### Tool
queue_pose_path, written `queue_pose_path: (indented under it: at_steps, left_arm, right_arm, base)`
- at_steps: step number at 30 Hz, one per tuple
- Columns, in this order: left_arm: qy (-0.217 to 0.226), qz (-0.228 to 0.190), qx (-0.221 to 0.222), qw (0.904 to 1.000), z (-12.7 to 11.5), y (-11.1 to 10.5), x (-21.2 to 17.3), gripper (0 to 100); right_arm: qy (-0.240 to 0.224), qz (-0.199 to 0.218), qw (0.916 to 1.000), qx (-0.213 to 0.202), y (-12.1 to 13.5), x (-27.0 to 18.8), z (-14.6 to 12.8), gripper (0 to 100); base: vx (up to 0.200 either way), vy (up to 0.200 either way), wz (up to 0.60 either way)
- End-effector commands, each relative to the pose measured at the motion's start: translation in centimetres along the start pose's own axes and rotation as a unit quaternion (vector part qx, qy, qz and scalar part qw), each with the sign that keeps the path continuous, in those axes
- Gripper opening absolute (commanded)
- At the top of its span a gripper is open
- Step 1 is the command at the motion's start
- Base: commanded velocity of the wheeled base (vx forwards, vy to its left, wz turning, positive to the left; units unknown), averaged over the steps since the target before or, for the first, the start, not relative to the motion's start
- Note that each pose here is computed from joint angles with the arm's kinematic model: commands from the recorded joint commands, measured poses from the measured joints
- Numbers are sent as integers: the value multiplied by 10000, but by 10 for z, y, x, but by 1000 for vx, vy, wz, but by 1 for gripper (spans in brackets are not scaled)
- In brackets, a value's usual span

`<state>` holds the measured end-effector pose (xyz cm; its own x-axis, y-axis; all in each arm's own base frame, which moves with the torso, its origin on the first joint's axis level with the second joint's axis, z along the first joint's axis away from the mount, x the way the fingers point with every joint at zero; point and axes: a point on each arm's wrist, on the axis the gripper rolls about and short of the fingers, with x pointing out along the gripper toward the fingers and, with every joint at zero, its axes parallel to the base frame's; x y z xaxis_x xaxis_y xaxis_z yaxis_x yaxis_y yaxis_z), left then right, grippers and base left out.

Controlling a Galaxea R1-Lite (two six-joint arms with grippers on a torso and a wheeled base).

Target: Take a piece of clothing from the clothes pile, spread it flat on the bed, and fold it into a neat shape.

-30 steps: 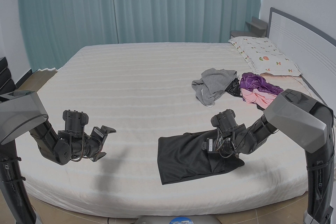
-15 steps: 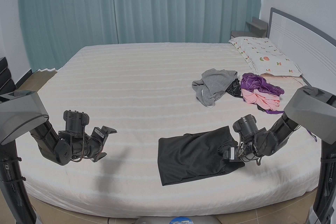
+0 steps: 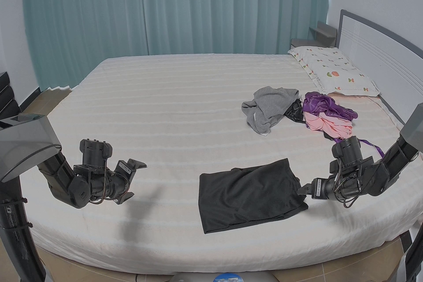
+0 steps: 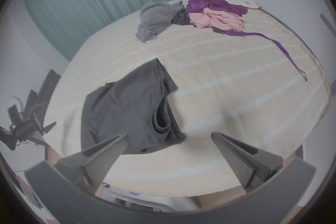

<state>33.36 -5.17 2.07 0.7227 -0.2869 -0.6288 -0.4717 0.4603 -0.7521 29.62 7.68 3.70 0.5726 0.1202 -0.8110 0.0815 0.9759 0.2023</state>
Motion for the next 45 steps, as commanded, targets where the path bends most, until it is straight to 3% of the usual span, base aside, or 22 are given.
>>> queue_pose_path:
  at_steps: [1,6,12,13,17,26,36,37,45]
  left_arm:
    - [1,13,-5,10000,0,1,0,100]
    - [1,13,25,10000,0,1,0,100]
    - [6,44,73,10000,0,2,2,100]
    - [19,39,78,10000,-1,2,2,100]
    - [18,41,83,10000,-1,2,2,100]
    - [15,34,77,10000,-1,2,2,100]
    - [18,41,75,10000,-1,2,2,100]
    - [18,41,75,10000,-1,2,2,100]
    - [18,41,75,10000,-1,2,2,100]
  right_arm:
    - [4,346,9994,83,0,4,2,100]
    - [35,555,9972,501,5,34,3,100]
    - [78,571,9966,595,3,58,6,100]
    - [89,595,9964,601,3,58,6,0]
    - [179,632,9960,601,-1,54,4,0]
    - [237,448,9960,735,-35,30,1,0]
    - [476,495,9945,792,-42,34,-11,0]
    - [472,526,9944,792,-41,34,-10,100]
    - [102,960,9904,988,-41,34,14,100]
  base:
    - [0,0,0]
    - [0,0,0]
    - [0,0,0]
    - [0,0,0]
    - [0,0,0]
    - [0,0,0]
    - [0,0,0]
    - [0,0,0]
    - [0,0,0]
